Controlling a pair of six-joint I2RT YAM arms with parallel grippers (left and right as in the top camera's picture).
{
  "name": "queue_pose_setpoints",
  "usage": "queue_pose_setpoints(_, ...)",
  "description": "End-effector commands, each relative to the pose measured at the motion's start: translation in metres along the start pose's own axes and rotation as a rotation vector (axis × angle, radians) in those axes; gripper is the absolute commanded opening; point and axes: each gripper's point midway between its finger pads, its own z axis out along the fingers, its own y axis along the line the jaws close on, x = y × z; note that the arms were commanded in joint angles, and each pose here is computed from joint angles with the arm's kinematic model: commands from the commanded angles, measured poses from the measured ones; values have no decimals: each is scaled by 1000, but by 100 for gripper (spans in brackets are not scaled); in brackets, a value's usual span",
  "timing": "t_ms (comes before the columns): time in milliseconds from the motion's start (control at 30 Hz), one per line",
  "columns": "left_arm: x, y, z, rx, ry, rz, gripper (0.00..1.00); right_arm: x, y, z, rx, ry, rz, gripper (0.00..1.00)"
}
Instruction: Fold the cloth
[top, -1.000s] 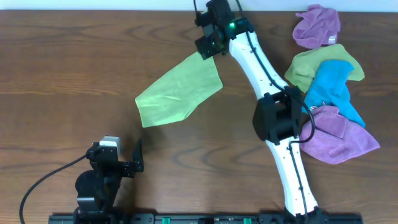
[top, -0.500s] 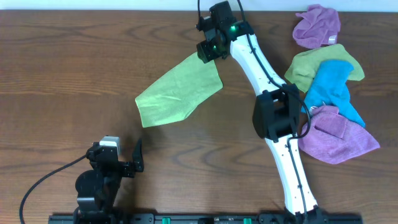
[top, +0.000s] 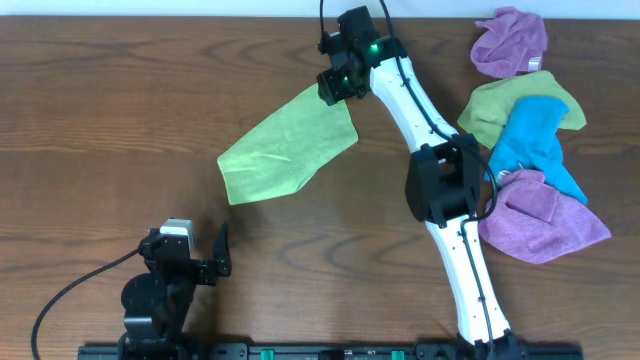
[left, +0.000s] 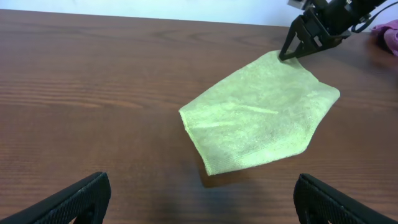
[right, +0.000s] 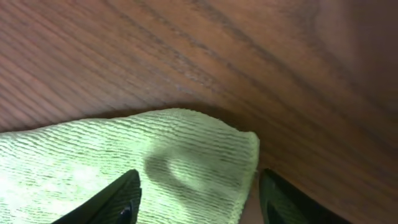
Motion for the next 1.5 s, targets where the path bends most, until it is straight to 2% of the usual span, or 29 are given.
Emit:
queue_pose_setpoints(0, 9, 0, 3, 5, 19, 15, 95, 6, -13, 7, 26, 17, 31, 63)
queue_pose_setpoints(100, 9, 0, 3, 5, 19, 15, 95, 6, -11, 7, 12, 16, 40, 61)
queue_pose_setpoints(267, 9, 0, 3, 5, 19, 15, 95, 7, -3, 7, -33, 19, 42, 42)
queue_pose_setpoints(333, 9, 0, 3, 5, 19, 15, 95, 7, -3, 7, -33, 20, 43, 24)
queue_pose_setpoints(400, 9, 0, 3, 5, 19, 15, 95, 7, -3, 7, -33, 19, 60, 1)
queue_pose_setpoints(633, 9, 0, 3, 5, 19, 15, 95, -23, -2, -18, -31, -69, 68, 1)
queue_pose_setpoints(667, 9, 0, 3, 5, 19, 15, 95, -29, -5, -24, -16, -90, 66, 13)
queue_pose_setpoints(700, 9, 0, 3, 5, 19, 15, 95, -32, -9, -27, -4, -102, 65, 35)
queue_pose_setpoints(767, 9, 0, 3, 5, 19, 15, 95, -31, -15, -28, 0, -98, 75, 42)
queue_pose_setpoints(1233, 9, 0, 3, 5, 19, 15, 95, -17, -10, -14, -183, -70, 105, 47)
queue_pose_setpoints(1467, 9, 0, 3, 5, 19, 15, 95, -12, -9, -9, -193, -52, 111, 48)
